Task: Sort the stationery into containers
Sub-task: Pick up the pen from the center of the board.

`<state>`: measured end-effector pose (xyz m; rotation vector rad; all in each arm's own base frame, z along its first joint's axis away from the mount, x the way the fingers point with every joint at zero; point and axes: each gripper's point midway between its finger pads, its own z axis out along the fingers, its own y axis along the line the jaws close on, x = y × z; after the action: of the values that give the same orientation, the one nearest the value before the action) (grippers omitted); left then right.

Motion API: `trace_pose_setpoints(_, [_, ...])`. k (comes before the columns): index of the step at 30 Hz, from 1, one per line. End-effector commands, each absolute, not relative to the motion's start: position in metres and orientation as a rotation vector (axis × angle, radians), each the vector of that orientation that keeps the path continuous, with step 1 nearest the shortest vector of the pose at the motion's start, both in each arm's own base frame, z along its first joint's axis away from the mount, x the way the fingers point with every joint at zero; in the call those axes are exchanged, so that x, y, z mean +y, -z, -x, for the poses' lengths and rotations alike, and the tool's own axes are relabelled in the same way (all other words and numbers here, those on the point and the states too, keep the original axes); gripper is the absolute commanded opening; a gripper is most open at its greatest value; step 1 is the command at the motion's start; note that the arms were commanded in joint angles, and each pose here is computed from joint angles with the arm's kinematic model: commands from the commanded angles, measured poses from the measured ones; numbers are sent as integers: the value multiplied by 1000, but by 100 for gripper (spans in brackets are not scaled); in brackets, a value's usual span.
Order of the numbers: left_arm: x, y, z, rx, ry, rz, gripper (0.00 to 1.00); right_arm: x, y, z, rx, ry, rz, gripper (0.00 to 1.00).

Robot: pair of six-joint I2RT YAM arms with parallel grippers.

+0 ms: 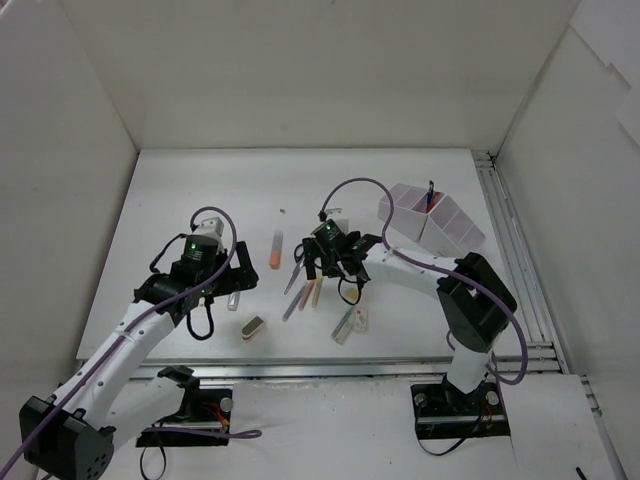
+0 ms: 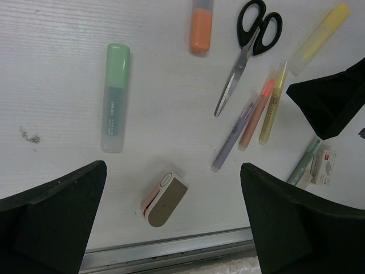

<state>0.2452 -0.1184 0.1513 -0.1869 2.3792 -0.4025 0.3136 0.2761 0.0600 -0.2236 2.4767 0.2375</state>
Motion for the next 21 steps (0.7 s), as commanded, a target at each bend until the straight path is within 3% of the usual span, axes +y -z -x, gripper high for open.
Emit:
trace_pose_setpoints(1, [-114,-156,-243,2352,387,218,99,288,-73,-319,2454,-213,131,95])
trace_pose_setpoints(2, [-113,-155,-242,2355,385,218,100,288,-67,-318,2466,-196,115,94])
trace_pose_setpoints(5, [-112,-154,-239,2358,383,216,100,287,-57,-318,2484,-162,97,75])
trace_pose_setpoints(11, [-114,-163,-240,2319,413,194,100,277,-42,-315,2505,-89,70,59])
trace_pose_setpoints(21, [-119,-161,-241,2316,438,166,99,286,-34,-316,2509,-67,126,56])
